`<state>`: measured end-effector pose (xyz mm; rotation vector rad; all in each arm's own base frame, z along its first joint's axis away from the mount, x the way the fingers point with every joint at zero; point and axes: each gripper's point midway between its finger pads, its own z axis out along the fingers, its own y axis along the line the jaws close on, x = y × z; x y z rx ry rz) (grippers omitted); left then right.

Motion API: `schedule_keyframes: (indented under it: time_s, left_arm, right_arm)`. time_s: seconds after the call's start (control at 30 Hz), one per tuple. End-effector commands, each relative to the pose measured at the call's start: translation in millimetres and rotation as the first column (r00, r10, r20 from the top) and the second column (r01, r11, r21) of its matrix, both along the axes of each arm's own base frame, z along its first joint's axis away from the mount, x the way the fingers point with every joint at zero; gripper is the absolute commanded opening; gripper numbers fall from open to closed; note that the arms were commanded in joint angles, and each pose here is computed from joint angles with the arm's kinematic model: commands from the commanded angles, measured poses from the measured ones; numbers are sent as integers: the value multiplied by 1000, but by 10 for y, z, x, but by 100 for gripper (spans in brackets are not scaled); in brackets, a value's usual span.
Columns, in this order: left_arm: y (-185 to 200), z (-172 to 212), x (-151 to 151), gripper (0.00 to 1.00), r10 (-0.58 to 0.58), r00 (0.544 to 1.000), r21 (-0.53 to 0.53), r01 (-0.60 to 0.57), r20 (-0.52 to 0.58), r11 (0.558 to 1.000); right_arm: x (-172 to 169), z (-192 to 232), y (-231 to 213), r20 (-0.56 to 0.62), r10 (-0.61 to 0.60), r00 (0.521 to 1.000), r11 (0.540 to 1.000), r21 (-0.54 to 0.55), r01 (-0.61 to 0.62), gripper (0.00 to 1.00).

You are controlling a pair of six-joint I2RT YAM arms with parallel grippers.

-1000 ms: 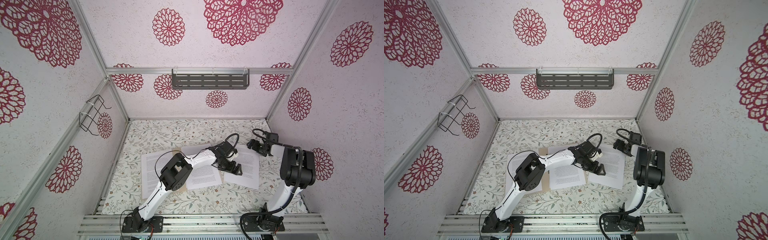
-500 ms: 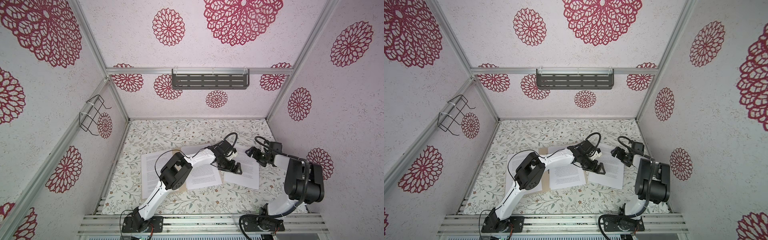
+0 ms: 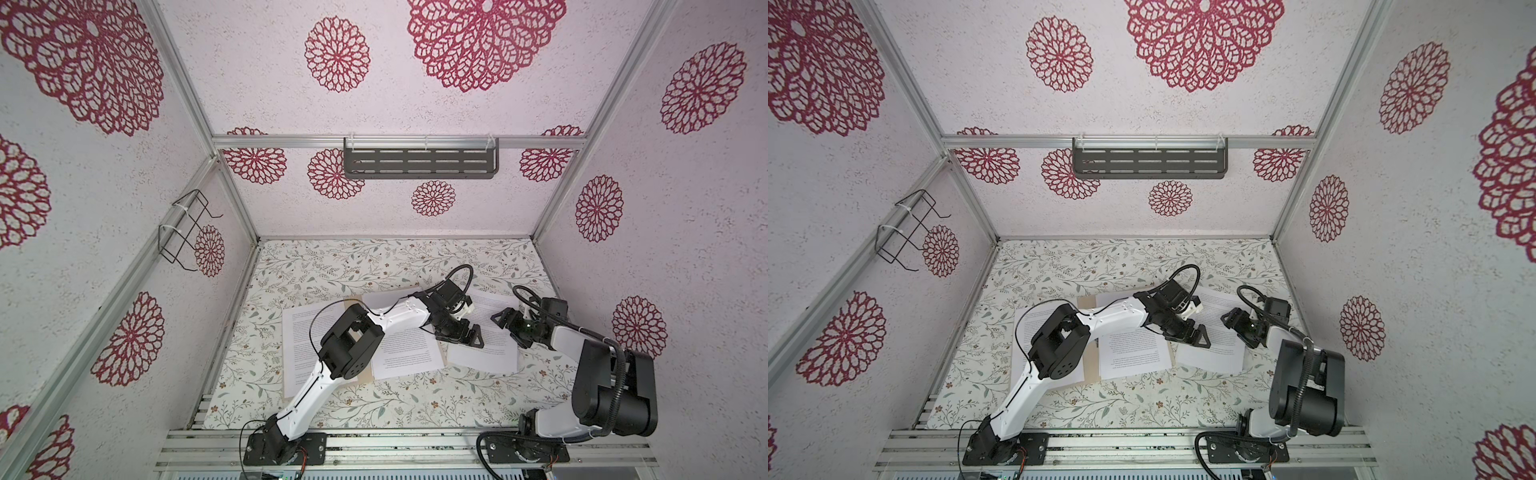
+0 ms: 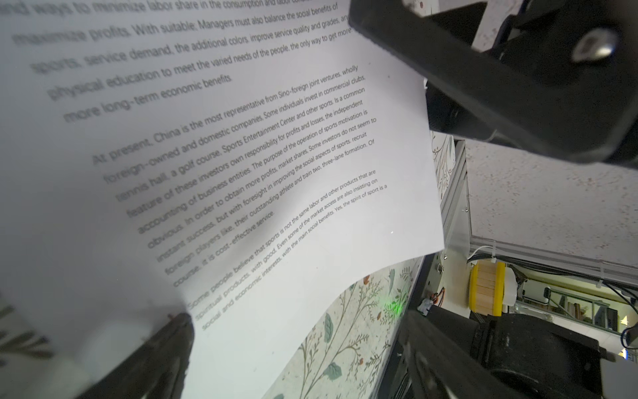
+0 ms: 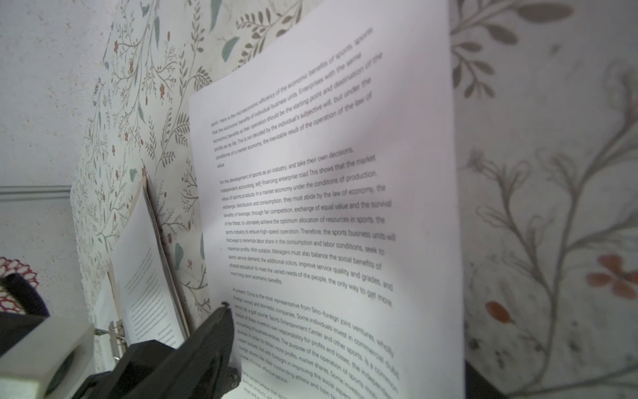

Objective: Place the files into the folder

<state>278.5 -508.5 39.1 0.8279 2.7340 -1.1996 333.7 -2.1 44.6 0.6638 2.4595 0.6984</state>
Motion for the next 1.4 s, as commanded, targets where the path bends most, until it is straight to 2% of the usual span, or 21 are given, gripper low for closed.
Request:
schedule_keyframes:
  time_s: [0.0,0.13,0.3,0.6,0.8,1.0,1.1,1.13,1.27,1.37]
  left_arm:
    - [338,-651,62,98,62,998,173,-60,-8,983]
    - [346,-655,64,98,63,998,174,-61,-7,983]
    - [350,-660,69,98,67,998,175,-64,-9,982]
    - [369,-699,76,98,72,997,180,-68,-15,981]
    - [367,-684,82,98,74,997,177,-70,-14,982]
    - [293,-584,106,98,65,998,132,-63,-15,989]
    - [193,-338,145,98,50,999,70,-51,7,996]
    - [136,-172,156,98,43,999,29,-43,17,999]
    - [-33,662,255,97,38,996,-165,-24,79,986]
    - [-24,1358,341,97,67,988,-315,-20,142,949]
  right_arm:
    - [-35,77,-48,8,-3,1000,999,-40,4,69]
    - [-66,80,-93,-10,-18,1000,998,-64,18,58]
    - [-86,137,-152,-3,-37,999,995,-95,36,51]
    - [-109,210,-160,11,-35,999,995,-90,36,46]
    - [-132,163,-155,0,-36,999,996,-86,35,35]
    - [-163,155,-155,-3,-39,999,995,-89,38,14]
    - [-175,204,-164,7,-41,999,994,-100,42,1]
    - [-180,234,-176,14,-44,999,993,-108,45,0]
    - [-187,346,-193,42,-43,998,990,-130,48,0]
    - [-179,434,-202,65,-44,997,989,-138,53,0]
